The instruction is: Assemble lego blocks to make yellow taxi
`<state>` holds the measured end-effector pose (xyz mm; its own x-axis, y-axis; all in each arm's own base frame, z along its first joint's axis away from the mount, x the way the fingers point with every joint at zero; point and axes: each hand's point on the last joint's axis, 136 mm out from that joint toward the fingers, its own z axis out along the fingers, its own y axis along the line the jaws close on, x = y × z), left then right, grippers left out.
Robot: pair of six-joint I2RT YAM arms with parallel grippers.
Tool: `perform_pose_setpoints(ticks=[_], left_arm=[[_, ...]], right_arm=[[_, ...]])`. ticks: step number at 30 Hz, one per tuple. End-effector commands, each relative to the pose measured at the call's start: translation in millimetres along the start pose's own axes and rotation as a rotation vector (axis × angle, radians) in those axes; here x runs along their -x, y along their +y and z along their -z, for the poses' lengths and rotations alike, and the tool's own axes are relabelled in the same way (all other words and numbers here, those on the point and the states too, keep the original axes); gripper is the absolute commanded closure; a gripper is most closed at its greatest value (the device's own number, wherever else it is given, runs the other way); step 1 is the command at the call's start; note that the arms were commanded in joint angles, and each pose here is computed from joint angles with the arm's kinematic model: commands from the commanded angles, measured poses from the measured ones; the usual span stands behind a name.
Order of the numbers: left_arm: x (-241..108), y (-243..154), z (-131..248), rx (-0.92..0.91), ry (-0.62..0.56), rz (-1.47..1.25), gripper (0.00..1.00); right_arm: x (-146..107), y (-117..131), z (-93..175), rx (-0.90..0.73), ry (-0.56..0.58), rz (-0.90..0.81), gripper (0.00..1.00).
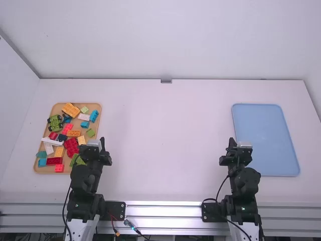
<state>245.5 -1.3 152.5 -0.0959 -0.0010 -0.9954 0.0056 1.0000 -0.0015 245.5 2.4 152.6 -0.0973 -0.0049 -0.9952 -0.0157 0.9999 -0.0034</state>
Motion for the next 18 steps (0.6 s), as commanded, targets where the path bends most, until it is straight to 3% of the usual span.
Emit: perform_pose_setpoints(ticks=[1, 18], left_arm=[[0.0, 0.0, 0.0, 0.000, 0.000, -0.001, 1.00], [33.0, 1.3, 3.3, 0.010, 0.016, 0.007, 0.89]], right_arm=[[0.0, -0.4, 0.0, -0.002, 0.000, -0.001, 1.00], [24.6, 0.6, -0.2, 0.003, -0.021, 0.006, 0.89]])
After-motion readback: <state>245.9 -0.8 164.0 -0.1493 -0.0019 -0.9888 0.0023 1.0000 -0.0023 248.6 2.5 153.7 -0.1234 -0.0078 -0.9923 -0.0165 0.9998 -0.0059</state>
